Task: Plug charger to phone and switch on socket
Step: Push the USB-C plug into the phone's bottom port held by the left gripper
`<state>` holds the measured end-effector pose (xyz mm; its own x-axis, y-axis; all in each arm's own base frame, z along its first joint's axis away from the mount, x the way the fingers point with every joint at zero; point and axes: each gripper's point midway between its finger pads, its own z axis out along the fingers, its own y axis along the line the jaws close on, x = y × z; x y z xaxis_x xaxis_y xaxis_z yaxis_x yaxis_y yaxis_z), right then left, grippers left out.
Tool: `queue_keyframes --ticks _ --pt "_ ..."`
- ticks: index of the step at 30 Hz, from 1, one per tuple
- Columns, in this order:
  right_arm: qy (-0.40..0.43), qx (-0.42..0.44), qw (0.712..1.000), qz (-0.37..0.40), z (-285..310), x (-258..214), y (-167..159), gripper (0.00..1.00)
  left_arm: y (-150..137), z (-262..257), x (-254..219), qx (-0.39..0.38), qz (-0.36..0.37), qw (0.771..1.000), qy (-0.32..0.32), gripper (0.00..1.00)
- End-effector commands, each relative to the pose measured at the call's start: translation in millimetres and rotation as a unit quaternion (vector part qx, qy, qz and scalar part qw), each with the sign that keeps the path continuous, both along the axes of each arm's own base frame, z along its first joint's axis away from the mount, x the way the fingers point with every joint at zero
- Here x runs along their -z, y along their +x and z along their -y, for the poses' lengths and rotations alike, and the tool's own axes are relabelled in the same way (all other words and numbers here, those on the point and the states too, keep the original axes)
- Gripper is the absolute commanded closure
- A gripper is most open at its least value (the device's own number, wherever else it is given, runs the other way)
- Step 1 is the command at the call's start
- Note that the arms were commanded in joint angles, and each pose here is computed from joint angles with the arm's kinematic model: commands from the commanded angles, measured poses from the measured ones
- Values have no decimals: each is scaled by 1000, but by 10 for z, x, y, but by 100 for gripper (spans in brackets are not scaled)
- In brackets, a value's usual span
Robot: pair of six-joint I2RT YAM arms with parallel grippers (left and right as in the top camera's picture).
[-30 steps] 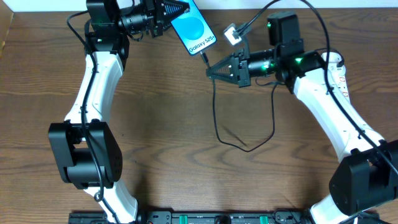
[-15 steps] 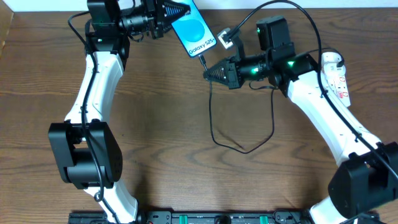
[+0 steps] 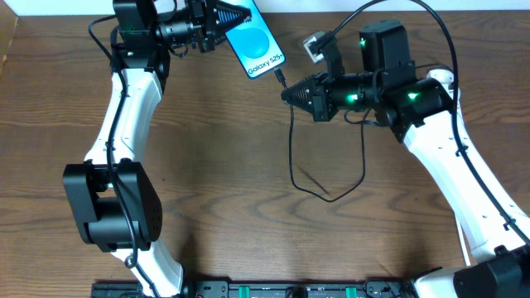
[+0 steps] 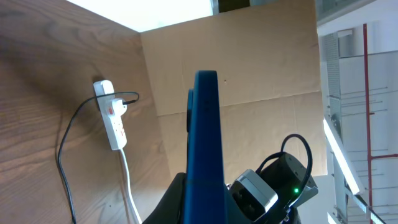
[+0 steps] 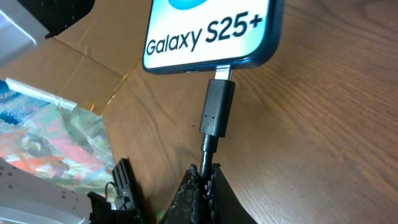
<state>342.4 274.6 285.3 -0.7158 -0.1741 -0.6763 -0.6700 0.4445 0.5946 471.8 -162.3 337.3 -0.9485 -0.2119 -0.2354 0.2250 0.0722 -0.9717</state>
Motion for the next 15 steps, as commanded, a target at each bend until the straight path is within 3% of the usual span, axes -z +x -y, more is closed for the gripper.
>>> queue_keyframes --ticks 1,15 --pt "2 -15 1000 -1 -76 -18 -83 99 -81 -12 -127 10 27 1000 2 93" --pt "-11 -27 1000 0 -66 43 -142 99 -81 -12 -127 10 27 1000 2 93"
